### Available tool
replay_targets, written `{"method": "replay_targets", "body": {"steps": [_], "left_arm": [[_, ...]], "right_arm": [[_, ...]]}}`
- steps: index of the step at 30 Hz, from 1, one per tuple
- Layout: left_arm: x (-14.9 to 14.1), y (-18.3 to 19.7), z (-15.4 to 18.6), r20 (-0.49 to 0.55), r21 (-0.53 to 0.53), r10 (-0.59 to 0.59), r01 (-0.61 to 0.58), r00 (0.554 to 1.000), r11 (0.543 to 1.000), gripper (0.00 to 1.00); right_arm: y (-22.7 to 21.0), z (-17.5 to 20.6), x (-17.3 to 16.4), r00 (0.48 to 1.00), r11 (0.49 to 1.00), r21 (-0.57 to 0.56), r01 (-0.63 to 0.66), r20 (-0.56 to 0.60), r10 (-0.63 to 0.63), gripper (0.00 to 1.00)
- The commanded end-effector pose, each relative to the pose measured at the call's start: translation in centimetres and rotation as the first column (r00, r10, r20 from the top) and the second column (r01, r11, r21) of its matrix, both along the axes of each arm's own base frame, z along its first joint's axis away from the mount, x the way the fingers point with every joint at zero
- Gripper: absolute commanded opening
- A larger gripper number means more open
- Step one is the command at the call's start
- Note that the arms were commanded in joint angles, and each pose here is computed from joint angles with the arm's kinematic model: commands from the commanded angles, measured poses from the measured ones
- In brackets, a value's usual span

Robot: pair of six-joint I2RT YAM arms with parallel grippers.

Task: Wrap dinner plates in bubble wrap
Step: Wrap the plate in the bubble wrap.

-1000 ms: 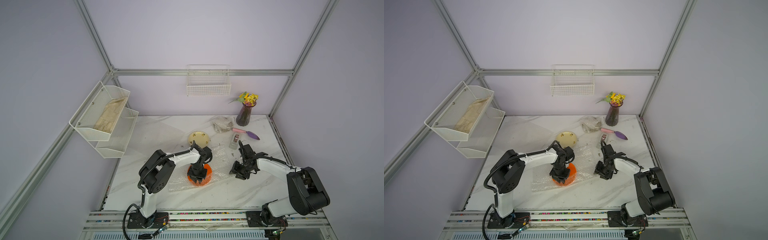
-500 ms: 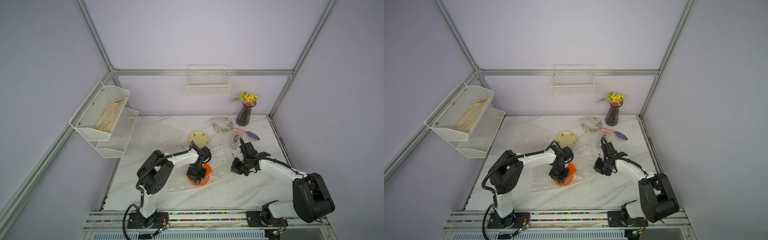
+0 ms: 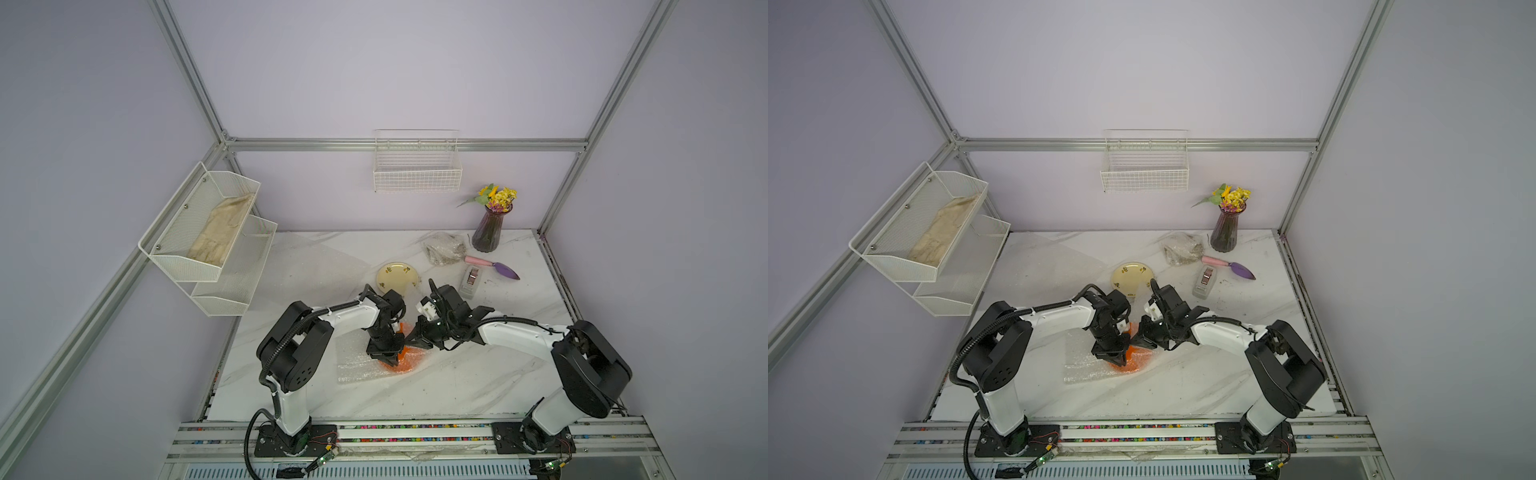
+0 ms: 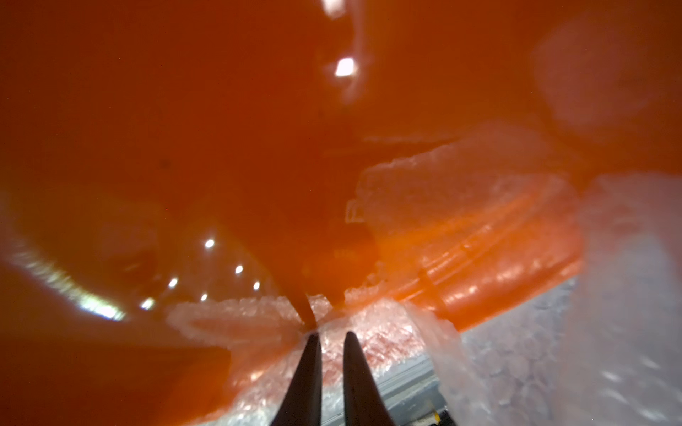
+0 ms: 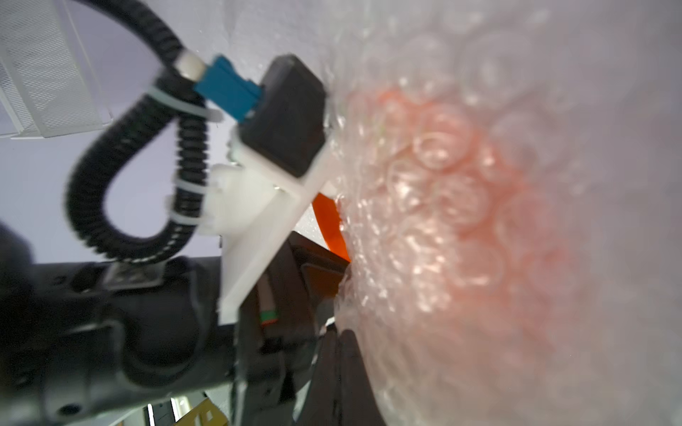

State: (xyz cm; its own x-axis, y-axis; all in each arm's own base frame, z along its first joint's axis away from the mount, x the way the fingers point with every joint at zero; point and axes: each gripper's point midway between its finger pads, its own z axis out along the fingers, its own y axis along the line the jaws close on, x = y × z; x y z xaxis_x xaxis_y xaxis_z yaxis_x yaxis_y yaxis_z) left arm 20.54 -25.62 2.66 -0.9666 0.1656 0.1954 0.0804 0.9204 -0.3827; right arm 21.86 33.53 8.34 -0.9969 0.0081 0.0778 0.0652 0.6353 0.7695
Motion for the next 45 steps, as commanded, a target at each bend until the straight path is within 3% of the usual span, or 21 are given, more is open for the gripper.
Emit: {"method": "replay_targets", "body": {"steps": [1,5,9,13,19,24,31,35,38,42,45], "left_arm": [[1.7,-1.1,-0.6,0.048,-0.114,0.062,-0.056,0.997,0.992,0.13],[2.4,-1.3,-0.3,0.037,-0.18,0.126,-0.118,0.991,0.977,0.12],[2.5,-0.3,-0.8,0.024,-0.149,0.164,-0.158,0.986,0.976,0.08],[3.1,0.7,-0.3,0.045,-0.15,0.224,-0.215,0.974,0.965,0.04],[4.7,0.4,3.7,0.119,-0.191,0.251,-0.226,0.96,0.955,0.03],[6.6,-1.6,7.3,0.145,-0.269,0.259,-0.214,0.955,0.939,0.04],[4.9,-0.4,1.2,0.024,-0.097,0.224,-0.22,0.974,0.971,0.04],[3.7,1.7,-1.2,0.01,0.019,0.189,-0.189,0.982,0.982,0.03],[3.2,2.5,-2.0,-0.001,0.062,0.166,-0.165,0.986,0.984,0.03],[3.1,2.8,-2.2,0.005,0.079,0.145,-0.145,0.989,0.986,0.03],[3.5,3.1,-2.1,0.021,0.1,0.119,-0.121,0.993,0.988,0.03]], "right_arm": [[1.0,-1.3,-1.2,0.996,0.999,0.025,-0.022,-0.089,0.024,0.0],[1.0,-2.6,-1.7,0.991,1.0,0.01,-0.027,-0.13,0.028,0.0],[1.8,-2.1,-2.1,0.989,0.998,0.027,-0.062,-0.133,0.065,0.0],[2.3,-4.0,-4.2,0.966,0.992,0.025,-0.126,-0.223,0.129,0.0],[0.0,-7.7,-5.9,0.942,0.978,-0.118,-0.175,-0.308,0.131,0.0],[-0.1,-8.1,-5.8,0.943,0.974,-0.135,-0.184,-0.305,0.136,0.0],[0.9,-5.7,-4.7,0.961,0.979,-0.098,-0.181,-0.23,0.154,0.0],[0.9,-2.3,-3.3,0.977,0.989,-0.054,-0.14,-0.17,0.129,0.2],[-0.5,-0.9,-2.8,0.983,0.993,-0.052,-0.106,-0.156,0.097,0.26],[-2.9,-1.8,-3.7,0.978,0.992,-0.093,-0.082,-0.202,0.062,0.24],[-4.8,-3.7,-4.0,0.978,0.976,-0.201,-0.086,-0.206,0.044,0.16]]}}
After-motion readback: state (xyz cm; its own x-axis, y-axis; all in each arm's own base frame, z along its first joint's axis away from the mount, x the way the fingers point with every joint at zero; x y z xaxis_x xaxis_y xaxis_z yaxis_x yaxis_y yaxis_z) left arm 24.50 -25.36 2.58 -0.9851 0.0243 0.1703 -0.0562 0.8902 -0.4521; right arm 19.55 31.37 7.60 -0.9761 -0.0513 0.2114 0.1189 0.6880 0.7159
